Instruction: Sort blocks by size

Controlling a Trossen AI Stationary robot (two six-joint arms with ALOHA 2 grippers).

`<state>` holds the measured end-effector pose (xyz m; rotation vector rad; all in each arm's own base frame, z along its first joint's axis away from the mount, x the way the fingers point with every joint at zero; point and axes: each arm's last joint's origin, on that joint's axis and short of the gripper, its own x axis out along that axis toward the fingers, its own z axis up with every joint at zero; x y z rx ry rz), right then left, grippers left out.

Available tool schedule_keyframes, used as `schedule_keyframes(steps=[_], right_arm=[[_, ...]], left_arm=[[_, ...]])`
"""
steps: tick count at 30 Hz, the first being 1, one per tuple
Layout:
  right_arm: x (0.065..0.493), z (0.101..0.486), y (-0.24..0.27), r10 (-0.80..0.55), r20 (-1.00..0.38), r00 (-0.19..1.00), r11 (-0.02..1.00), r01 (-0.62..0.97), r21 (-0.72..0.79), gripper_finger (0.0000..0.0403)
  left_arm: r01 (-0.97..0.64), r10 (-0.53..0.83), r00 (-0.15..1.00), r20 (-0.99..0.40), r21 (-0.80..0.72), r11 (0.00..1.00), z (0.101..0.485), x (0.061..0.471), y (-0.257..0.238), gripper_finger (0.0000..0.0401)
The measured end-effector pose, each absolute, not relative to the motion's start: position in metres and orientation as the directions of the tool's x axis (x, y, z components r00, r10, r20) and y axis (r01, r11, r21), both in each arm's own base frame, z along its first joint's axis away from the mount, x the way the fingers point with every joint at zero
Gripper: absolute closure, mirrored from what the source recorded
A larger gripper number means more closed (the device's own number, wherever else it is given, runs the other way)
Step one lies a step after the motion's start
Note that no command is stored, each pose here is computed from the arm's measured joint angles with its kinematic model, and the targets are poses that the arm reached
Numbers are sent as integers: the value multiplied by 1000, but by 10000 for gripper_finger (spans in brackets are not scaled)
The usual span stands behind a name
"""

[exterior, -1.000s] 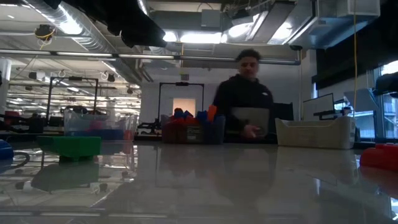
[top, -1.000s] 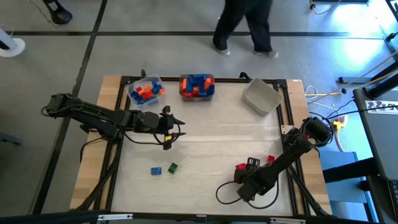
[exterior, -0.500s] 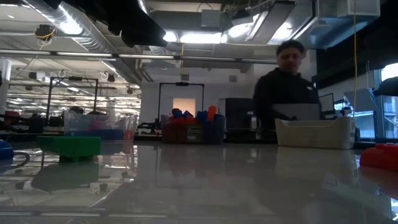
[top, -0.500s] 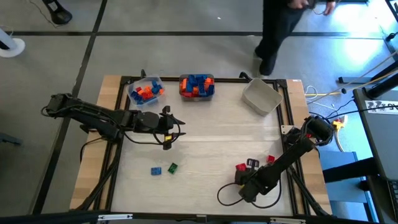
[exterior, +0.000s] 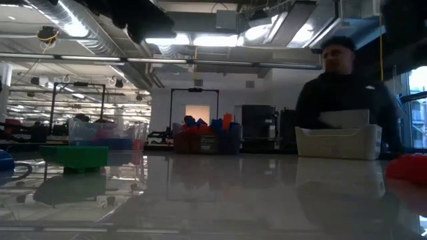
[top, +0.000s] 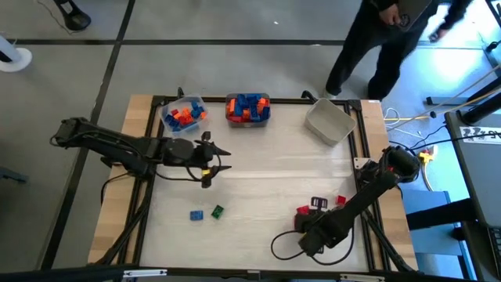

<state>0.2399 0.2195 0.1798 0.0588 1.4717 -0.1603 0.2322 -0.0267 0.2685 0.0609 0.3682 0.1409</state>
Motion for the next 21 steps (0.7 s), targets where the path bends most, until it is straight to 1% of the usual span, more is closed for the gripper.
schedule_keyframes(steps=[3,6,9,12,21], right_arm=[[239,204,219,-105,-993,58,986,134,-96,266],[243,229,219,-116,-989,89,985,142,-102,266],[252,249,215,-127,-974,186,982,163,-97,266],[267,259,208,-155,-946,285,982,151,-115,266],[321,267,160,-240,-843,482,971,112,-212,266]], left_arm=[[-106,124,938,-322,73,992,278,223,-31,205],[-71,88,954,-288,67,995,286,213,-37,205],[-36,53,967,-248,73,997,295,202,-43,205],[2,16,977,-212,83,997,303,192,-48,205],[60,-42,986,-159,108,992,313,177,-55,205]])
